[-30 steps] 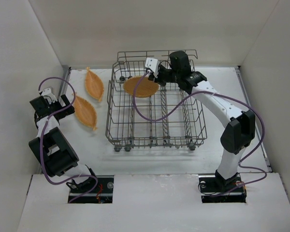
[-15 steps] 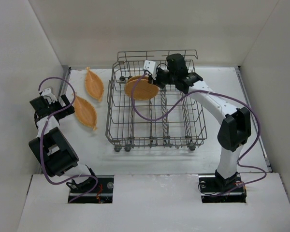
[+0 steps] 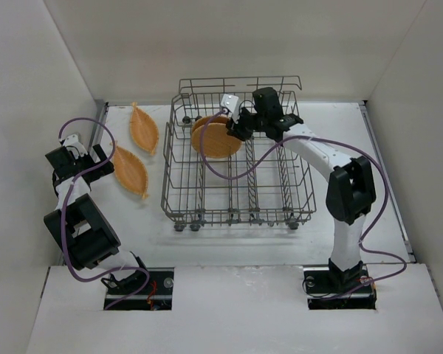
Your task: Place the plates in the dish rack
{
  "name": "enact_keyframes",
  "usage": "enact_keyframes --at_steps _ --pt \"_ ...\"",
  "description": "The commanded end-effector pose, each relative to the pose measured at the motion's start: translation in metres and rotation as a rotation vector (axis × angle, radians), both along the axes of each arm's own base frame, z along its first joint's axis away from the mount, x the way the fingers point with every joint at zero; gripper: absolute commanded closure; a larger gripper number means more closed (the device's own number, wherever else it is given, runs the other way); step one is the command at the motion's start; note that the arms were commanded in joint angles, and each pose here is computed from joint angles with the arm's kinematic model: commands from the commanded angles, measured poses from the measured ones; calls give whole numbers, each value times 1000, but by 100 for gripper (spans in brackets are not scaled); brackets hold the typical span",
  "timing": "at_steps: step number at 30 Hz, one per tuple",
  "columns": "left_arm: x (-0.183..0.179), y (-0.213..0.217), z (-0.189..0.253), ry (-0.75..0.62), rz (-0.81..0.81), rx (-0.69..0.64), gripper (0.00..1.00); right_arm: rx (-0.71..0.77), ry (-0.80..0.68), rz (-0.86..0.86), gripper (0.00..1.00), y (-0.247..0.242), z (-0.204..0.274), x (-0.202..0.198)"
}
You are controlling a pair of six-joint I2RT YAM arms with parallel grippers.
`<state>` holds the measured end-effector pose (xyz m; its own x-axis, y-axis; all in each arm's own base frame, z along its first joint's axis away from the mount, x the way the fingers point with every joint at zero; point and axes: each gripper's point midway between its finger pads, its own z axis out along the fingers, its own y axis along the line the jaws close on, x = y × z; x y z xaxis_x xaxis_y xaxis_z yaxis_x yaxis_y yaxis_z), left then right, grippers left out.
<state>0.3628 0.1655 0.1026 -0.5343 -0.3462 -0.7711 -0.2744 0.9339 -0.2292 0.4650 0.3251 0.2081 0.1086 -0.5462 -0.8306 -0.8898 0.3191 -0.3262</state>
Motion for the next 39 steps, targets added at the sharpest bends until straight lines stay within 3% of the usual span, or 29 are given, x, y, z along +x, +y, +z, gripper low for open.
enact_keyframes --at_steps 1,3,5,10,19,24,30,35,39 --pt "8 5 19 -56 -1 17 0 47 3 -44 54 -1 9 15" --pt "8 5 19 -54 0 17 0 69 -20 -64 37 -5 20 22" --pt "8 6 19 -54 0 19 0 90 -46 -79 27 -8 32 26" --pt "8 5 18 -51 0 20 0 154 -115 -121 14 -20 75 31" --pt "8 6 18 -47 -1 26 0 272 -238 -178 13 -61 163 -1" --pt "8 5 18 -44 1 32 0 299 -299 -293 12 -113 191 -26" --pt "7 6 18 -36 12 80 0 307 -196 -633 12 -227 146 -47" --pt "2 17 30 34 128 204 0 314 -61 -897 12 -313 82 -70" --pt "-9 -11 43 65 66 175 0 336 47 -1073 12 -363 29 -84"
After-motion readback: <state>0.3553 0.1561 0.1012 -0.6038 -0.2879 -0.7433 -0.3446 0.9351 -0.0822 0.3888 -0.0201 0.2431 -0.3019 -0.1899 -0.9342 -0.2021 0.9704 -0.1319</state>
